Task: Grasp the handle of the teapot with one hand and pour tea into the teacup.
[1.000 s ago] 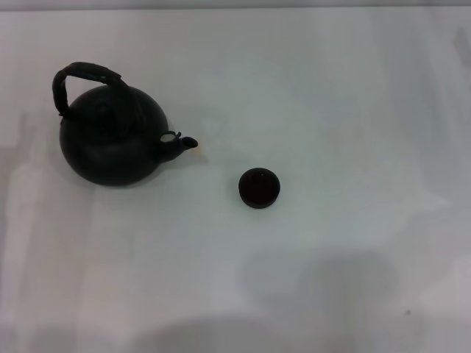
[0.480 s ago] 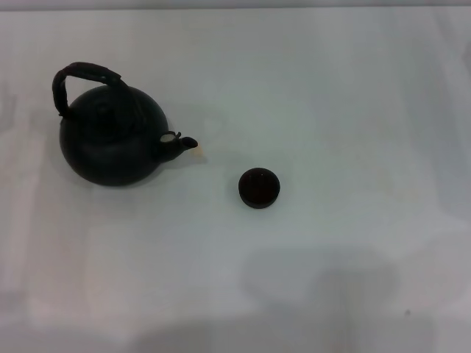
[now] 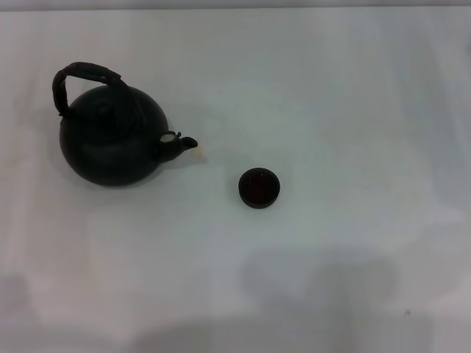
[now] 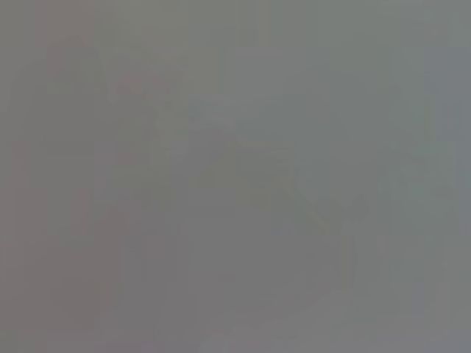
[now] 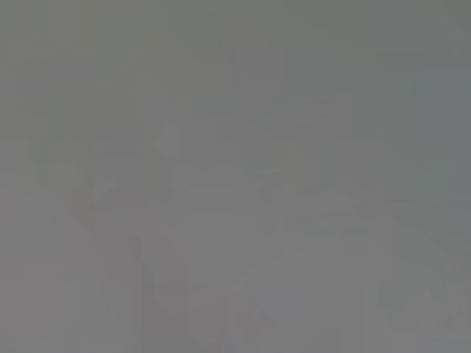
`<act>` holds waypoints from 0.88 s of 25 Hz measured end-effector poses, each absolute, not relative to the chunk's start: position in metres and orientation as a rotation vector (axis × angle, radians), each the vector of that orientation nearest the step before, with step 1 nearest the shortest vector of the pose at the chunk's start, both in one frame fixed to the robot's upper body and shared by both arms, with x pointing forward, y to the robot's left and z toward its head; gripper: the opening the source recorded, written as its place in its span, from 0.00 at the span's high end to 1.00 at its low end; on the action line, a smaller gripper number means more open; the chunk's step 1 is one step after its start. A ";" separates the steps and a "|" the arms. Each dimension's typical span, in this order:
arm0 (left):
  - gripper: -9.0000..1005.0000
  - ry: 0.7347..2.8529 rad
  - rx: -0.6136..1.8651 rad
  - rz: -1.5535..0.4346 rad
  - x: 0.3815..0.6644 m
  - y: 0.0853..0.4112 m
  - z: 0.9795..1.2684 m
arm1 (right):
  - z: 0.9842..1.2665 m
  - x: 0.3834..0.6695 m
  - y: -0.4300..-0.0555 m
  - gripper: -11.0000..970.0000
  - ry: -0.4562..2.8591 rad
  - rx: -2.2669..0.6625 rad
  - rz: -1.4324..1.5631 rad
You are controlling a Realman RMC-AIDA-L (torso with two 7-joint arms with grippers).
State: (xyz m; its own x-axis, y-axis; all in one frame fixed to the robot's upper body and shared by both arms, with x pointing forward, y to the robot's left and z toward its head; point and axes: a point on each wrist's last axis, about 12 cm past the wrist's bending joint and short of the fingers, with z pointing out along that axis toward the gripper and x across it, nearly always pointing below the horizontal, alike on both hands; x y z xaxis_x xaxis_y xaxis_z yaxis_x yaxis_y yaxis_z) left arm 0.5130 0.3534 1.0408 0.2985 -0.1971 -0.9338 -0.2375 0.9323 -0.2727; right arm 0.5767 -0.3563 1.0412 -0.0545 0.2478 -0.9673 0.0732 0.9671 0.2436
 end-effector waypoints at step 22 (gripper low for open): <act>0.21 1.351 -0.385 0.032 0.539 0.353 1.044 | 1.047 0.587 -0.357 0.11 1.632 0.255 0.114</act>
State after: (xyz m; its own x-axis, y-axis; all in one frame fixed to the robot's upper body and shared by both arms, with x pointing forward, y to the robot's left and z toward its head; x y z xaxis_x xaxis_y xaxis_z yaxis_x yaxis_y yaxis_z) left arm 0.5394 0.3531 1.0443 0.2277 -0.1974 -0.9535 -0.2428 0.9368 -0.2519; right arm 0.5875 -0.3567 1.0466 -0.0591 0.2332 -0.9706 0.0963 0.9691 0.2269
